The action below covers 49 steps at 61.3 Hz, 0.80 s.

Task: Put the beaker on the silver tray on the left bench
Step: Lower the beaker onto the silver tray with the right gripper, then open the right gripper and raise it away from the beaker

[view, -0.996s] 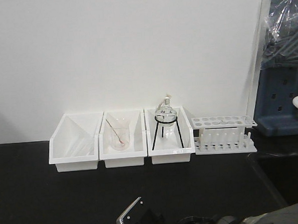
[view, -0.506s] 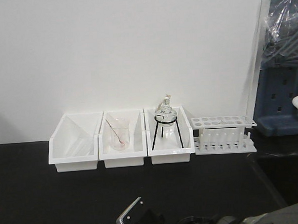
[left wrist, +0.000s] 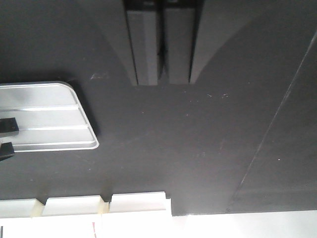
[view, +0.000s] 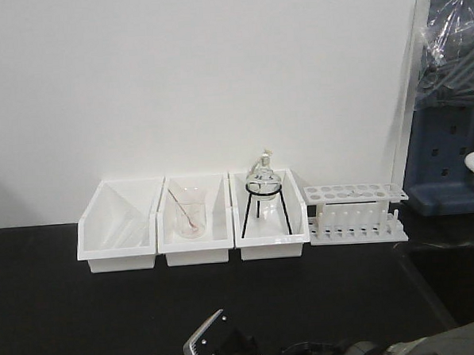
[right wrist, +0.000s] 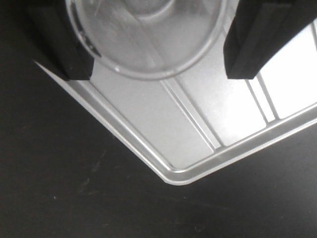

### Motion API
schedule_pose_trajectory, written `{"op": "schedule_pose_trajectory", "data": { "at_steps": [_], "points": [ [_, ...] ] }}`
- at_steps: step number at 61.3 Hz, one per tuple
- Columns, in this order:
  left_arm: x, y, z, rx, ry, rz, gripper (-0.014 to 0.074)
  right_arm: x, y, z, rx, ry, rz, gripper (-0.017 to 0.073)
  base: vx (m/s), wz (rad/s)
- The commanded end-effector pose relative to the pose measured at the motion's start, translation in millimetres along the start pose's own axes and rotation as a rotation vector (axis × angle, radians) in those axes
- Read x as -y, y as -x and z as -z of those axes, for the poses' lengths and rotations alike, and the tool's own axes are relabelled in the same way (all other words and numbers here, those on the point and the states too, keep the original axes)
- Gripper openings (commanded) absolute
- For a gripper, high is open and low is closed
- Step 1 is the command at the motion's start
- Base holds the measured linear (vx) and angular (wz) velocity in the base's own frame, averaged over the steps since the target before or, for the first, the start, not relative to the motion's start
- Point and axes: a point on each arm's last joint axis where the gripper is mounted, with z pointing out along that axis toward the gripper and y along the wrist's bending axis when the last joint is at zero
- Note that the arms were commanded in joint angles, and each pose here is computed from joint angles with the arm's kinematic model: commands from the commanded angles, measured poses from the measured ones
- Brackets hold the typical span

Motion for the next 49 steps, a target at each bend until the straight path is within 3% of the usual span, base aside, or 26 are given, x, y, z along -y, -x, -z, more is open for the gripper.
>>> {"op": "schedule_pose_trajectory", "data": {
  "at_steps": [1, 22, 33, 49],
  "points": [
    [0.0, 1, -2, 0.067, -0.003, 0.007, 0.0001, -5.9, 49, 20, 0.161, 0.019, 0.037, 0.0592, 0.0, 0.0],
    [0.0, 1, -2, 0.067, -0.003, 0.007, 0.0001, -16.0, 97, 61, 0.261, -0.026, 0.097, 0.0592, 0.0, 0.0],
    [0.0, 1, -2, 0.067, -0.003, 0.007, 0.0001, -43.0, 124, 131, 0.36, -0.037, 0.11, 0.0592, 0.0, 0.0],
    [0.0, 1, -2, 0.067, -0.003, 0.007, 0.0001, -88.7, 104, 251, 0.435, -0.148, 0.15, 0.0592, 0.0, 0.0]
  ]
}}
